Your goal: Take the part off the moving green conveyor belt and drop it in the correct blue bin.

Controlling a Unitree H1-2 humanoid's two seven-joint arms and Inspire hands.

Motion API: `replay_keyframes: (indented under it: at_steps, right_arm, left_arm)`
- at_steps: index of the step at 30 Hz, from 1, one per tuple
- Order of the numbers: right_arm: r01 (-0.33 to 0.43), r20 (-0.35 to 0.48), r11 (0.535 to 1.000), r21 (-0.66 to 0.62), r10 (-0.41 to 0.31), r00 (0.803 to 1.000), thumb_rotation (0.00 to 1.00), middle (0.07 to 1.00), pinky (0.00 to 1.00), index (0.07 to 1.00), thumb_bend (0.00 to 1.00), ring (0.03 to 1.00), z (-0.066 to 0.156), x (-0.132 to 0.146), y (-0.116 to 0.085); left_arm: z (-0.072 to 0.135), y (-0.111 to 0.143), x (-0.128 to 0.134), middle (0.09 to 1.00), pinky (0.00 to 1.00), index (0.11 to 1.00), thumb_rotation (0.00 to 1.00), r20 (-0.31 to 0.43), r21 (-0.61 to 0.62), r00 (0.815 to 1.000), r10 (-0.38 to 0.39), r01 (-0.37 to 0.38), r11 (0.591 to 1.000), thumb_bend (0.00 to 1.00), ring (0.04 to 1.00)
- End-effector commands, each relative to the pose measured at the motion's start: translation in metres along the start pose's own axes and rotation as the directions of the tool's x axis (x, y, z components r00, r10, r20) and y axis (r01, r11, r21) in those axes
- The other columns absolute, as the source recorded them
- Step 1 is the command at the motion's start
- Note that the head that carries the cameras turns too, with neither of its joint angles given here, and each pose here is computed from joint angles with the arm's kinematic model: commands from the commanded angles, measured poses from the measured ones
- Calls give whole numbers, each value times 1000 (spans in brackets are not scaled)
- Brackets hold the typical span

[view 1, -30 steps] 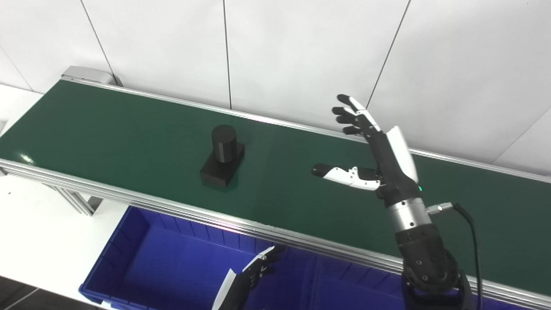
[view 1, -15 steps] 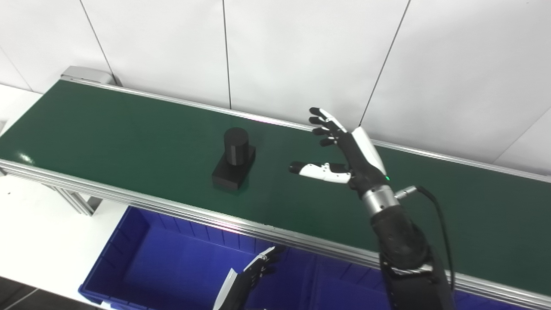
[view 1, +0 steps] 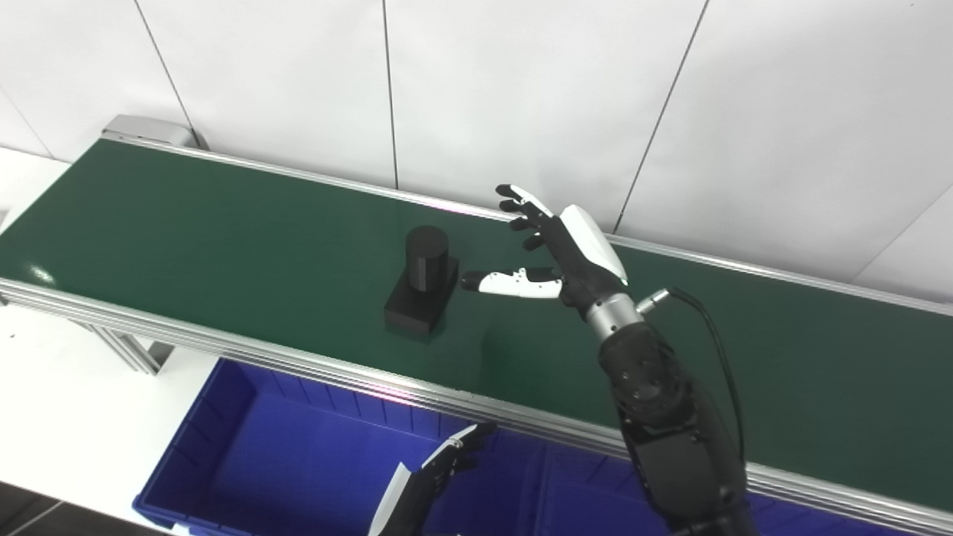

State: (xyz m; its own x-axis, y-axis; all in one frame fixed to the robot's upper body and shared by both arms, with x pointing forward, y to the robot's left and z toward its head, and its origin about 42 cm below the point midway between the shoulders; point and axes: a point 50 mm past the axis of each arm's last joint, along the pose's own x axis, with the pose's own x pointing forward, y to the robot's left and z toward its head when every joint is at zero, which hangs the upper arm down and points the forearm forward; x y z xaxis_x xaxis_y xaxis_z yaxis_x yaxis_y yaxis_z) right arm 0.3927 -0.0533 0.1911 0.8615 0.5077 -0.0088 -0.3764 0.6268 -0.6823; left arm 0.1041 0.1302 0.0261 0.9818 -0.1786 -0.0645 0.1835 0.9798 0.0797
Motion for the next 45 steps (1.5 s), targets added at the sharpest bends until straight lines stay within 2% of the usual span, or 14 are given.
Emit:
replay_keyframes:
  at_steps: [1,7,16,23,27,34,38,39,40,41,42,43,45]
  right_arm:
    - [35,38,999,-16,-34,999,572,875,631,923,905,776,25,16,-10]
    - [10,8,1000,-21,-9,1000,573,884,661,920,902,808,23,26,-1]
    - [-44,-47,998,-43,42,998,536,885,683,911,874,823,9,48,16]
    - [-78,-92,994,-71,71,993,437,921,729,907,821,863,-1,58,22]
    - [-98,-122,991,-90,87,989,378,914,705,903,764,847,-10,60,27]
    - [-76,-131,991,-112,61,990,304,882,684,883,677,814,-18,61,33]
    - [-34,-114,993,-111,21,993,214,833,645,839,606,757,-20,58,36]
    - [-24,-108,994,-106,13,994,140,785,601,812,586,690,-21,58,37]
    - [-12,-99,995,-104,2,995,120,774,590,805,581,674,-21,57,37]
    - [5,-90,995,-100,-14,996,53,697,539,755,540,609,-22,56,38]
    - [27,-80,995,-99,-35,996,27,579,488,648,527,553,-22,55,39]
    - [42,-74,994,-98,-49,996,10,493,427,580,517,484,-23,54,39]
    - [84,-60,993,-83,-89,994,2,447,385,535,514,440,-23,50,40]
  left_arm:
    - [11,-14,5,909,828,848,289,65,-31,998,1,1,1000,838,878]
    - [11,-15,4,913,852,851,291,67,-36,998,-3,6,999,843,878]
    - [11,-18,3,891,845,850,293,74,-8,997,-3,4,1000,838,863]
    - [12,-20,2,871,802,853,304,84,19,996,-10,8,1000,841,833]
    - [13,-22,1,861,785,849,294,87,20,996,-8,6,1000,843,809]
    - [14,-21,0,868,779,855,294,91,28,996,-10,7,1000,842,828]
    - [15,-20,0,873,802,858,294,93,27,996,-12,9,1000,840,827]
    - [14,-19,0,876,813,856,296,93,28,996,-12,9,1000,838,843]
    - [15,-19,0,877,816,856,296,93,27,996,-10,8,1000,837,848]
    - [15,-19,0,880,821,854,295,94,23,996,-8,6,1000,835,840]
    - [15,-19,0,879,812,852,295,93,18,996,-7,5,1000,834,817]
    - [15,-19,0,880,806,854,294,93,15,996,-7,5,1000,831,804]
    - [15,-18,0,887,821,855,294,93,7,996,-6,5,1000,827,827]
